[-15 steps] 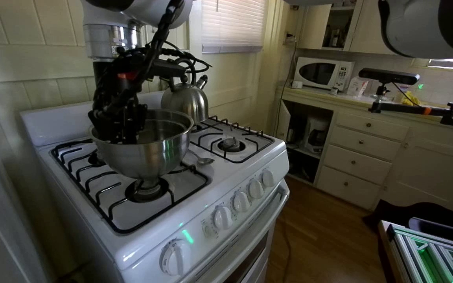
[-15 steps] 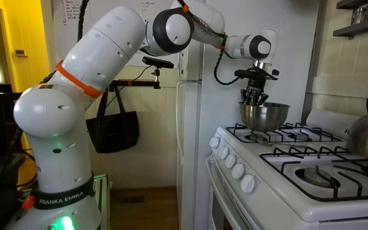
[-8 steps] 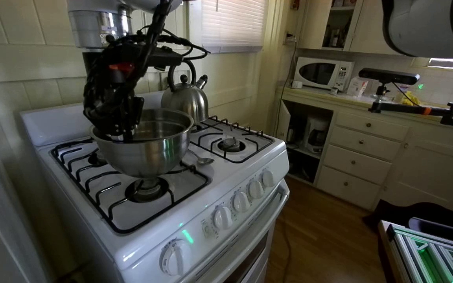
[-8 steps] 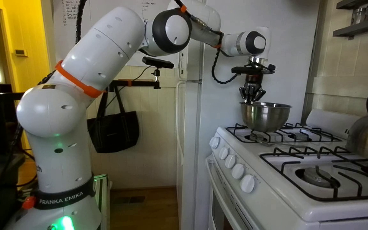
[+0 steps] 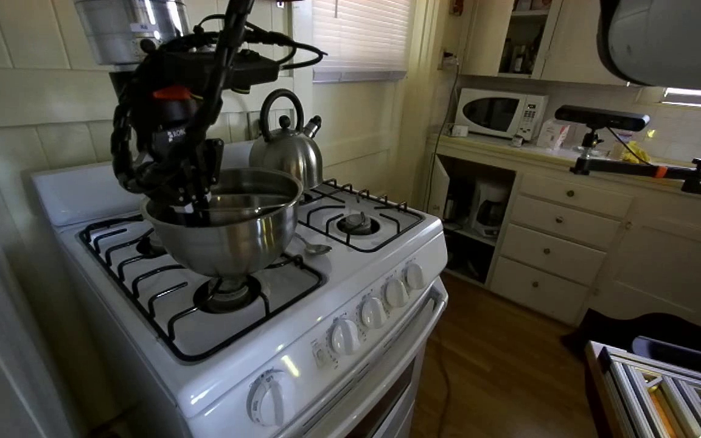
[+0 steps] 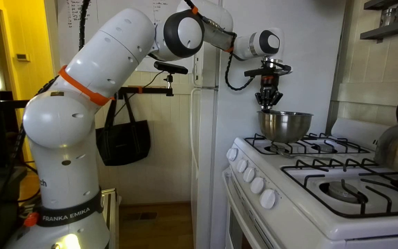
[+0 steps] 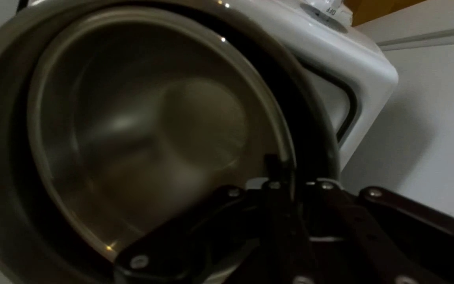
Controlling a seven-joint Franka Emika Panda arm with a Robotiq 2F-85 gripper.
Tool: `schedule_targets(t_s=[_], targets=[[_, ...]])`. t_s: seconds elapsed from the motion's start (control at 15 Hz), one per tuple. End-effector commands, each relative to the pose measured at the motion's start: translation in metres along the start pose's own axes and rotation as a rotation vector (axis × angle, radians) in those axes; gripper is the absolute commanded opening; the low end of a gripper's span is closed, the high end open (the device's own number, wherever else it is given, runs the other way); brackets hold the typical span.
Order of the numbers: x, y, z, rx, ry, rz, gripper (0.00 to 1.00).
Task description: Shift the small bowl to the right side of the stove
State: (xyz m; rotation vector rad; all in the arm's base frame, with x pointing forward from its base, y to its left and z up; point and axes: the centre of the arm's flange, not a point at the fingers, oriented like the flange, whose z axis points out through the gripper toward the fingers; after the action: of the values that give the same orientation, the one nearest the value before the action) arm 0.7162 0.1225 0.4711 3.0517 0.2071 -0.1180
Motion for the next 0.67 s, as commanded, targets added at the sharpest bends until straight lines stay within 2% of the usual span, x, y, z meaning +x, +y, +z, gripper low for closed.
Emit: schedule_targets(t_s=[0.0, 0.33, 0.6], targets=[[-0.007, -0.005, -0.02, -0.094, 0.008, 0.059, 0.03], [-0.018, -0.01, -0.046, -0.17, 0.059, 0.111, 0.03], [-0.025, -0.015, -0.071, -0.195, 0.11, 0.122, 0.03]])
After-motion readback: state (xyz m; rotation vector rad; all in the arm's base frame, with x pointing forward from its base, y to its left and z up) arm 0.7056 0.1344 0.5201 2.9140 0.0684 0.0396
